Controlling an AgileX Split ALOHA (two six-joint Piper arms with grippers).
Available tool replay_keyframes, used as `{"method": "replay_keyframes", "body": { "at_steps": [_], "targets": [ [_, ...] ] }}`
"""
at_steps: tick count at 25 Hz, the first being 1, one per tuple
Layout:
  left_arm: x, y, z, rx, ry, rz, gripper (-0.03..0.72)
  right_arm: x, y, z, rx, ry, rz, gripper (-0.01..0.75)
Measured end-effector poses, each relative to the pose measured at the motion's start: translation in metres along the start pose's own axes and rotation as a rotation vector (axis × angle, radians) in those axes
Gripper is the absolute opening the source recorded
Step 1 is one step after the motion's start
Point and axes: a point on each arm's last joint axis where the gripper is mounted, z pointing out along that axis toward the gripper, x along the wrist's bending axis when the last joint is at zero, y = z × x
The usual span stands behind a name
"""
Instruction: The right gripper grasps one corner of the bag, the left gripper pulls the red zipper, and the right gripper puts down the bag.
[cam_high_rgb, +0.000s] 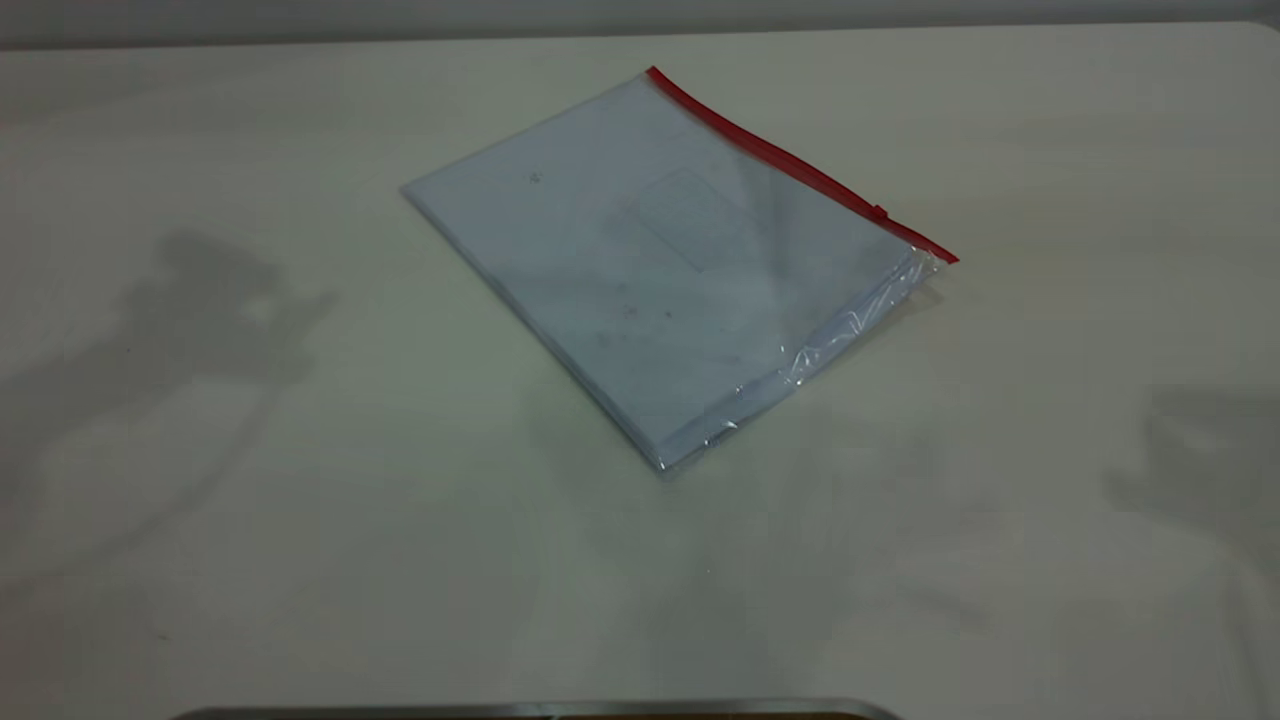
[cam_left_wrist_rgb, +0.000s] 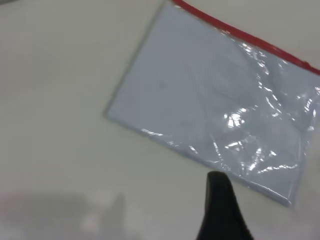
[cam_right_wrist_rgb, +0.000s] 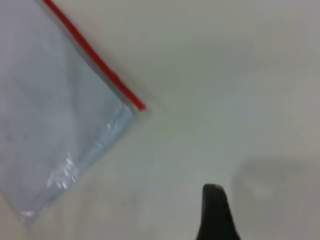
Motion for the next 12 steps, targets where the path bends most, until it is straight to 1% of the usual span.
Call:
{"method": "replay_keyframes", "body": {
  "at_steps": [1, 6, 9, 12],
  "targets": [
    [0.004, -0.001, 0.009, 0.008, -0.028, -0.003, 0.540, -0.002, -0.002, 0.016, 0.054, -0.002, 0.003, 0.553],
    [0.016, -0.003, 0.040, 0.055, -0.114, 0.015, 0.540, 0.000, -0.009, 0.075, 0.222, 0.027, -0.053, 0.553],
    [0.014, -0.004, 0.052, 0.087, -0.129, 0.055, 0.540, 0.002, -0.012, 0.106, 0.302, 0.072, -0.076, 0.553],
    [0.006, -0.001, 0.062, 0.112, -0.142, 0.102, 0.540, 0.004, -0.013, 0.136, 0.349, 0.139, -0.099, 0.553]
  ]
}}
